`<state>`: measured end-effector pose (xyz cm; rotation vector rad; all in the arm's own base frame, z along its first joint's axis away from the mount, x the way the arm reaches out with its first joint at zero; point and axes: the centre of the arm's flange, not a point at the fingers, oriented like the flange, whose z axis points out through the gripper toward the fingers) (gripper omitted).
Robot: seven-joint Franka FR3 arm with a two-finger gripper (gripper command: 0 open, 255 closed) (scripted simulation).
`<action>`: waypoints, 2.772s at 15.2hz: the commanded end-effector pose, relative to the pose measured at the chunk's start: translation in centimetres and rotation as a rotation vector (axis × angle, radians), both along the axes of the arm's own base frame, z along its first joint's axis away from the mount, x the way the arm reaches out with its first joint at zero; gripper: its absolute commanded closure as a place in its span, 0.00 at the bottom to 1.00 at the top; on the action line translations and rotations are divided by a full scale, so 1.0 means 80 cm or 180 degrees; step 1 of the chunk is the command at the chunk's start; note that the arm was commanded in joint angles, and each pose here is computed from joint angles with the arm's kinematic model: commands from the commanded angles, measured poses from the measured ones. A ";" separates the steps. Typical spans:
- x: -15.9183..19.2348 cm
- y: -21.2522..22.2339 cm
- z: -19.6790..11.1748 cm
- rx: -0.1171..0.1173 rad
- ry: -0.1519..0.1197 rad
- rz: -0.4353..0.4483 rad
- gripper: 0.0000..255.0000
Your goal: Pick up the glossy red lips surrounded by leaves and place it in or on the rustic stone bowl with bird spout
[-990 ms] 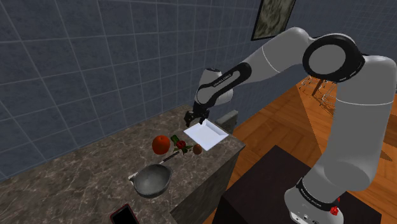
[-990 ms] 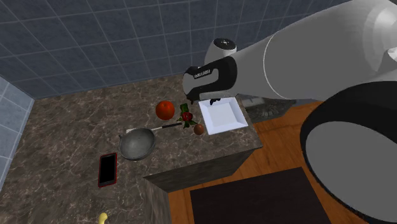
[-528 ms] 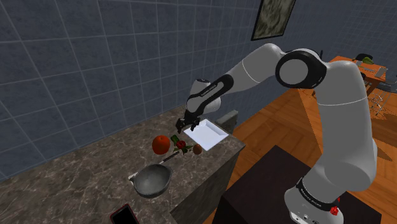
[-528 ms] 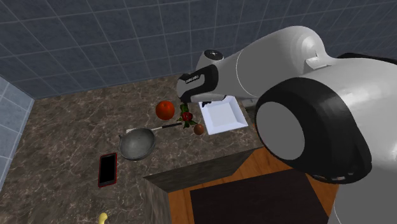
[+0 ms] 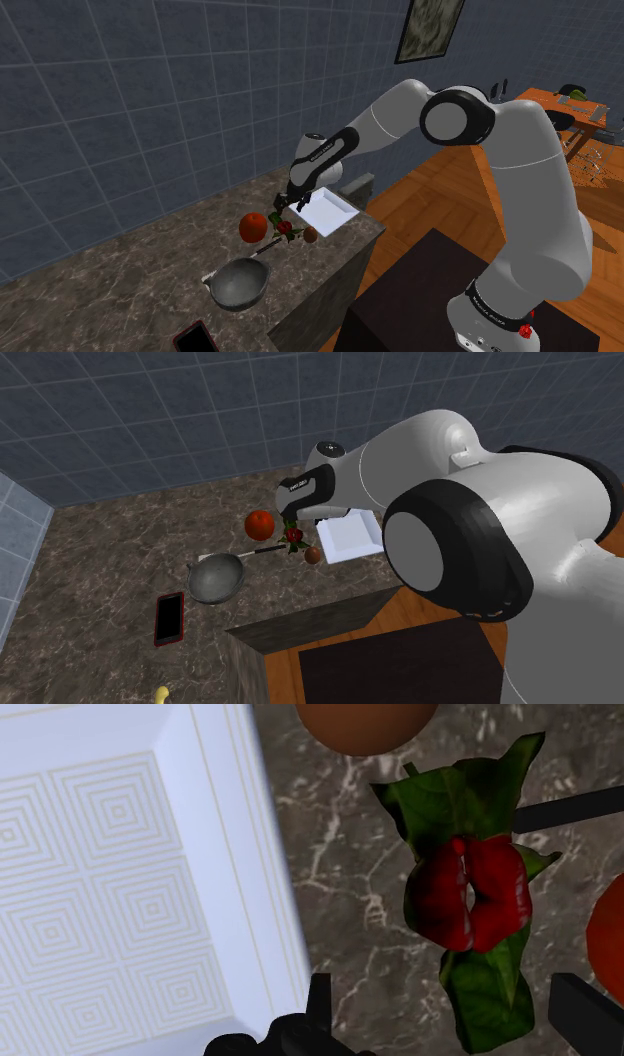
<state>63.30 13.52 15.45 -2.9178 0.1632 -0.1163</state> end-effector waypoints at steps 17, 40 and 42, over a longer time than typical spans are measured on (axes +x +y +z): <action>-0.019 0.012 0.002 -0.0067 -0.0118 0.0115 0.00; -0.088 0.056 -0.043 -0.0329 -0.0576 0.0565 1.00; -0.088 0.056 -0.043 -0.0329 -0.0576 0.0565 1.00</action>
